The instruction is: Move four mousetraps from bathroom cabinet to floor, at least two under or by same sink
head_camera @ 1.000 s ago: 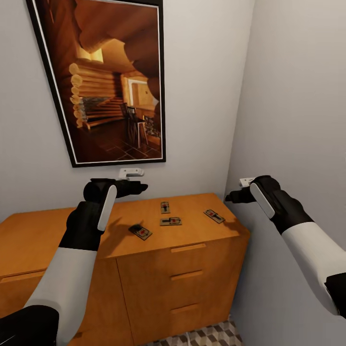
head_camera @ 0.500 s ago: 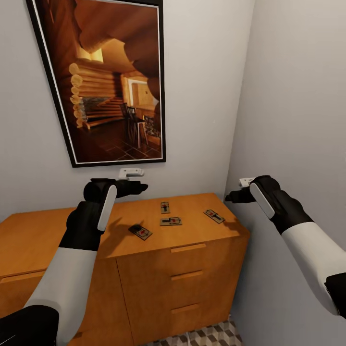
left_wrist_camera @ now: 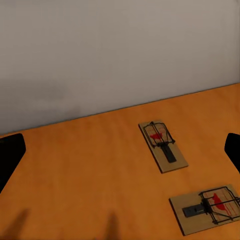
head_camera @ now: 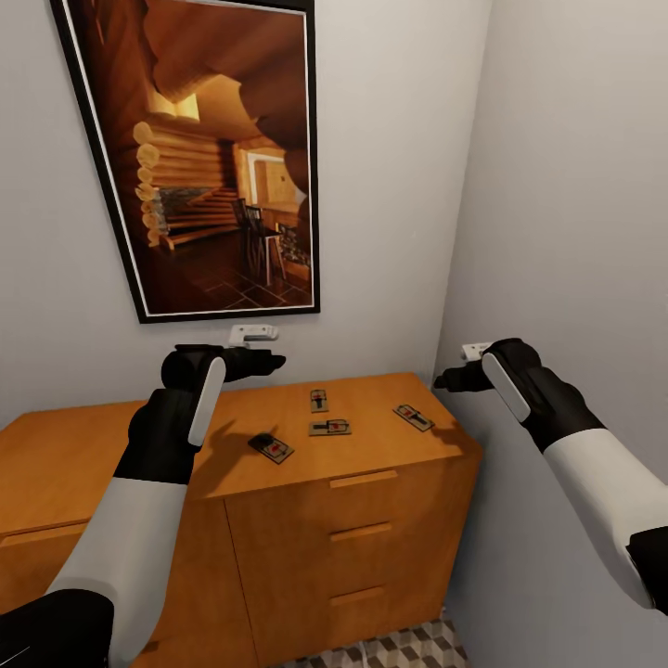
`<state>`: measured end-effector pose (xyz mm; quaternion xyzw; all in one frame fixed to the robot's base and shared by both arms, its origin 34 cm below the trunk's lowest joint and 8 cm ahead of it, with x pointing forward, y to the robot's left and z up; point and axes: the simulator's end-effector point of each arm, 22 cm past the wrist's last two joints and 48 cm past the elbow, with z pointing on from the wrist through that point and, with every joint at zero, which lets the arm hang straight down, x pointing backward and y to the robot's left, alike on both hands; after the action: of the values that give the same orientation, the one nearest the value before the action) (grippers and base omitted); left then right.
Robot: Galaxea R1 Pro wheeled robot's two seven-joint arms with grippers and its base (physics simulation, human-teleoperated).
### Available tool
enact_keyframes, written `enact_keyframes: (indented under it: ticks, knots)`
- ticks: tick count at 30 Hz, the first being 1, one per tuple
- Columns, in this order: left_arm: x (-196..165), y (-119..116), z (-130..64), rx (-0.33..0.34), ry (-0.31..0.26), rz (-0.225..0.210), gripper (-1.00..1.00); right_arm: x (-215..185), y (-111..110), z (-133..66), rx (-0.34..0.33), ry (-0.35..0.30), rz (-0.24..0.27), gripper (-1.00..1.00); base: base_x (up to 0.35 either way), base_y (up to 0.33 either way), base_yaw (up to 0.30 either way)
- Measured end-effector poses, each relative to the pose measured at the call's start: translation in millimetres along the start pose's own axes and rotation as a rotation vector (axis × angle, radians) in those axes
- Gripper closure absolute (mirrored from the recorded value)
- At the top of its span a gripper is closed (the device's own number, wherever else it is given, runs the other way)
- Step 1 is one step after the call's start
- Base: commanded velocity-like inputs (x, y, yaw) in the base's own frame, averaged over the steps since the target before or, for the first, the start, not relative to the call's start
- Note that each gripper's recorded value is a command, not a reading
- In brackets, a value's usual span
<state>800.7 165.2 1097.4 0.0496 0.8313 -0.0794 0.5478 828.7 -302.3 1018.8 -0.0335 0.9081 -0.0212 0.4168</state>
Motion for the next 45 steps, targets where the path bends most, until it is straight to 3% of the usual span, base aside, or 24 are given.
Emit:
enact_keyframes:
  ticks: [11,45]
  knots:
    - [0,0,0.0,0.000,0.000,0.000,-1.00,-2,13,0.3,-0.017,-0.003,-0.004,-1.00,0.000,0.000,0.000]
    - [1,0,0.3,0.000,0.001,0.000,-1.00,-3,24,0.3,-0.046,-0.004,0.004,-1.00,0.000,0.000,0.000]
